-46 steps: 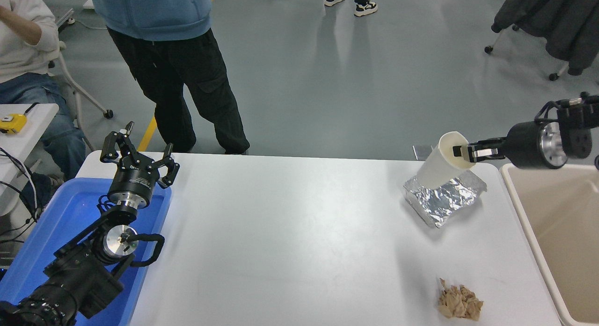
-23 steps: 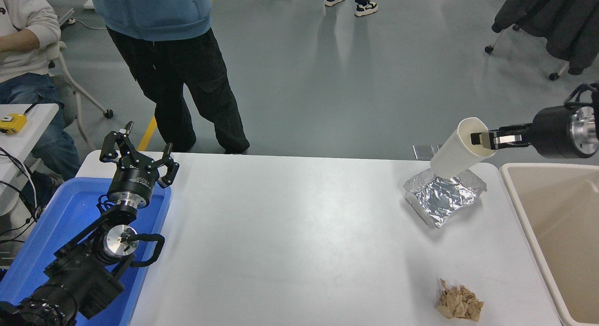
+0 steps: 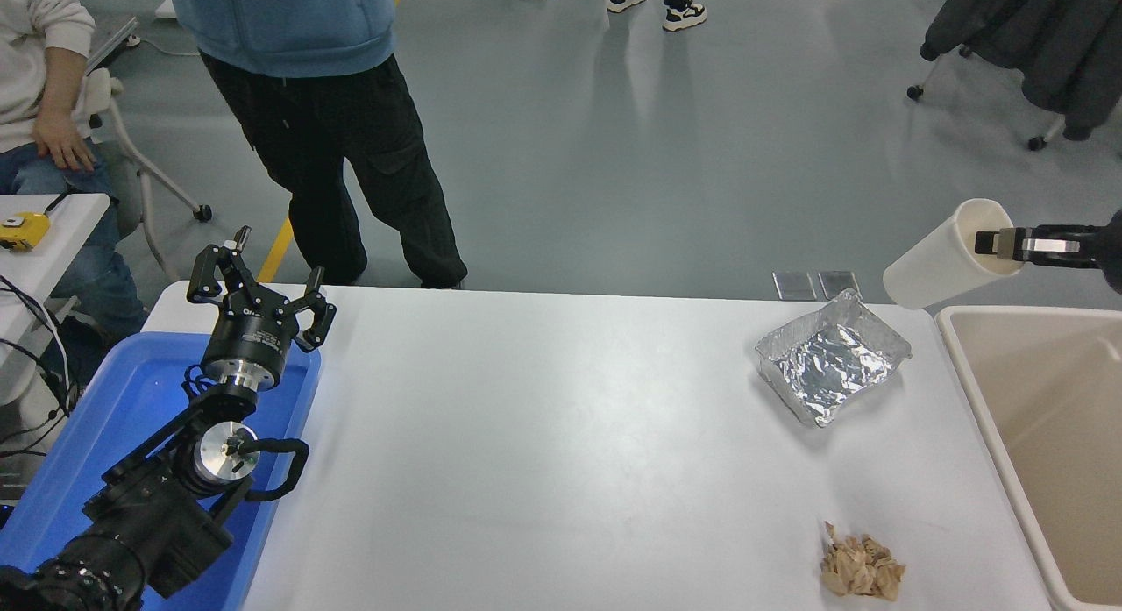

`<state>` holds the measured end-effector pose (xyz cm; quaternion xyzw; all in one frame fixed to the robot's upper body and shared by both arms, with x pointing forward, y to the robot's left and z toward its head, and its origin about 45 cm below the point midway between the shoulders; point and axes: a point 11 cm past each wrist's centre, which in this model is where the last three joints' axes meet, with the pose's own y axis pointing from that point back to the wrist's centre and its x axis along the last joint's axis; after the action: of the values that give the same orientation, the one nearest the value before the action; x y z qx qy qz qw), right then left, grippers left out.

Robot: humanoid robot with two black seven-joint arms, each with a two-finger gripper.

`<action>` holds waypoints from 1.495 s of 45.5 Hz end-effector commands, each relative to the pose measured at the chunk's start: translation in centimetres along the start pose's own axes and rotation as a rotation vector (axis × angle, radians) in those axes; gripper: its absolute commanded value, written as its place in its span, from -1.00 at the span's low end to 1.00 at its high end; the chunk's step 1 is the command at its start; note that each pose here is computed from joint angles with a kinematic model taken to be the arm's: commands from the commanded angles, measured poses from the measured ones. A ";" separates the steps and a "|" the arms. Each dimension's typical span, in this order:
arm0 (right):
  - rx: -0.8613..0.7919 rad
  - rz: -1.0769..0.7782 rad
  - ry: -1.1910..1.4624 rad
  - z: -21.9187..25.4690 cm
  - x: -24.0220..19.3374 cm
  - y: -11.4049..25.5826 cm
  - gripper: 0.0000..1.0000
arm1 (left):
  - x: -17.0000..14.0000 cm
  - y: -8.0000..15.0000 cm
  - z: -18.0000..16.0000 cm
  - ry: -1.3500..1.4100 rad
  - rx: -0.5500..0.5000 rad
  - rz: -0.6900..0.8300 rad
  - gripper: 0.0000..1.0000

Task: Dispose of the paper cup in the dustbin

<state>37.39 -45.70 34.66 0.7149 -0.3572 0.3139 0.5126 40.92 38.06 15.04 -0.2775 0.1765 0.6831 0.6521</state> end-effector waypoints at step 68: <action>-0.659 0.571 -0.930 19.9 -23.3 -1.5 -1.00 | 0.0 0.0 0.0 0.000 0.000 0.000 1.00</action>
<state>28.89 -60.97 11.74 0.4855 -0.7652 0.0125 0.4227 40.94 38.06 15.05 -0.2776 0.1764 0.6830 0.6521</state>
